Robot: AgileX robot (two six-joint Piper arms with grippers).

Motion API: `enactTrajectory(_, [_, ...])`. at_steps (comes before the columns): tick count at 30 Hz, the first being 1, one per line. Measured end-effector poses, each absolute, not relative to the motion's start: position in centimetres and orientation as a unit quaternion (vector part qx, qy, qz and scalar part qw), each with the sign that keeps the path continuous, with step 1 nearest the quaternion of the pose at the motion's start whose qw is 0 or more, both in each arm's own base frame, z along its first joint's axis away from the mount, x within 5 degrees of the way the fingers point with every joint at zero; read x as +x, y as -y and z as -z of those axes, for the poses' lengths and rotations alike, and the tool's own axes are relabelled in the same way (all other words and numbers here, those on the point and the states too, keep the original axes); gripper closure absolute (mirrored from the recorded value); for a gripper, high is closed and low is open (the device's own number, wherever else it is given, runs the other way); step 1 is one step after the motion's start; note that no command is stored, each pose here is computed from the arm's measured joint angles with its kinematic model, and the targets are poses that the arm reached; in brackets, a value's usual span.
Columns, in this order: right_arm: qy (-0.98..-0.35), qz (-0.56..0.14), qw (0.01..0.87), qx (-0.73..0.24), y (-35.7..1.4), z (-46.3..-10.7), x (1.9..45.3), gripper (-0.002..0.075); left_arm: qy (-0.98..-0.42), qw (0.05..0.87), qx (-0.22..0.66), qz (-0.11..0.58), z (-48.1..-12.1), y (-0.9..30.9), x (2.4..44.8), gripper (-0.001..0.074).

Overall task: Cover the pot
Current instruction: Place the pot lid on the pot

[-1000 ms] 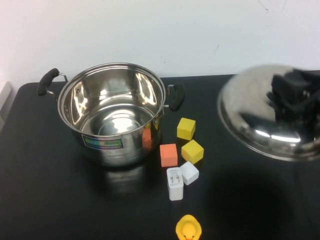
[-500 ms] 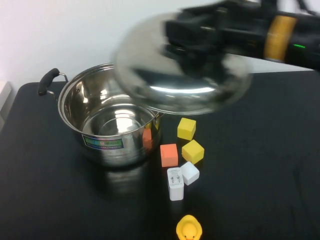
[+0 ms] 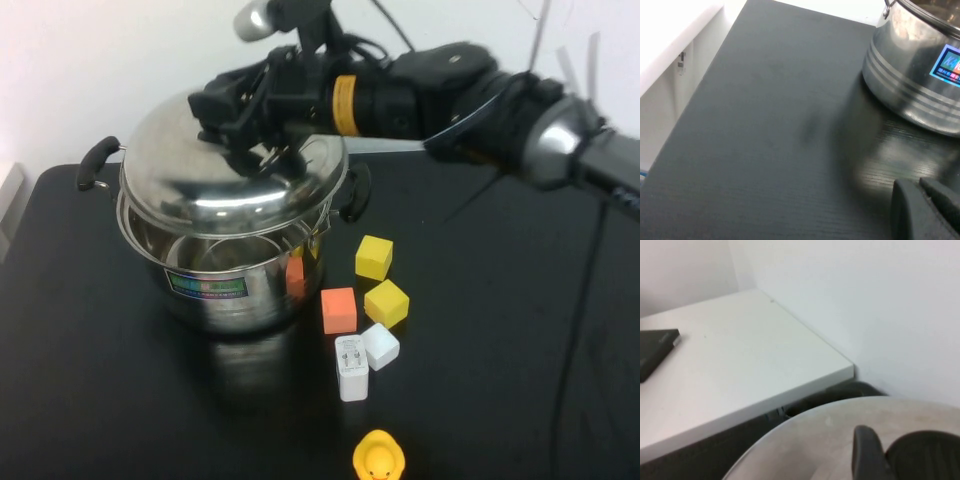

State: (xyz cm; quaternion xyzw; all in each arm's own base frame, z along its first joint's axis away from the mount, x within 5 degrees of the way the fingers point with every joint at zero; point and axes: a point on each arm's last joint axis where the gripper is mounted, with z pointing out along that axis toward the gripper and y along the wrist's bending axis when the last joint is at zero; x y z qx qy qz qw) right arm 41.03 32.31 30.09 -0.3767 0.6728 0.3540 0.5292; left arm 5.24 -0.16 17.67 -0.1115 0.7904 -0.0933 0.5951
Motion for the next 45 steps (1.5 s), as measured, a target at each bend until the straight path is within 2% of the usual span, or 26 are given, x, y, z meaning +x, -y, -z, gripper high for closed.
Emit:
enactTrajectory(6, [-0.681,-0.353,0.519,-0.377,-33.3,-27.7,42.4,0.0385,-0.790,0.595,-0.111,0.093,-17.7,0.2,5.2,0.0736])
enactTrajectory(19, [-0.680,-0.315,0.529,-0.398,-33.8,-25.4,43.3,0.0385,-0.791,0.595,-0.110,0.092,-17.7,0.2,5.2,0.0737])
enactTrajectory(28, [-0.652,-0.296,0.547,-0.434,-35.1,-25.5,42.3,0.0385,-0.791,0.595,-0.110,0.092,-17.7,0.2,5.2,0.0737])
enactTrajectory(45, [-0.664,-0.290,0.550,-0.415,-35.3,-24.8,42.6,0.0385,-0.791,0.595,-0.110,0.091,-17.7,0.2,5.2,0.0737])
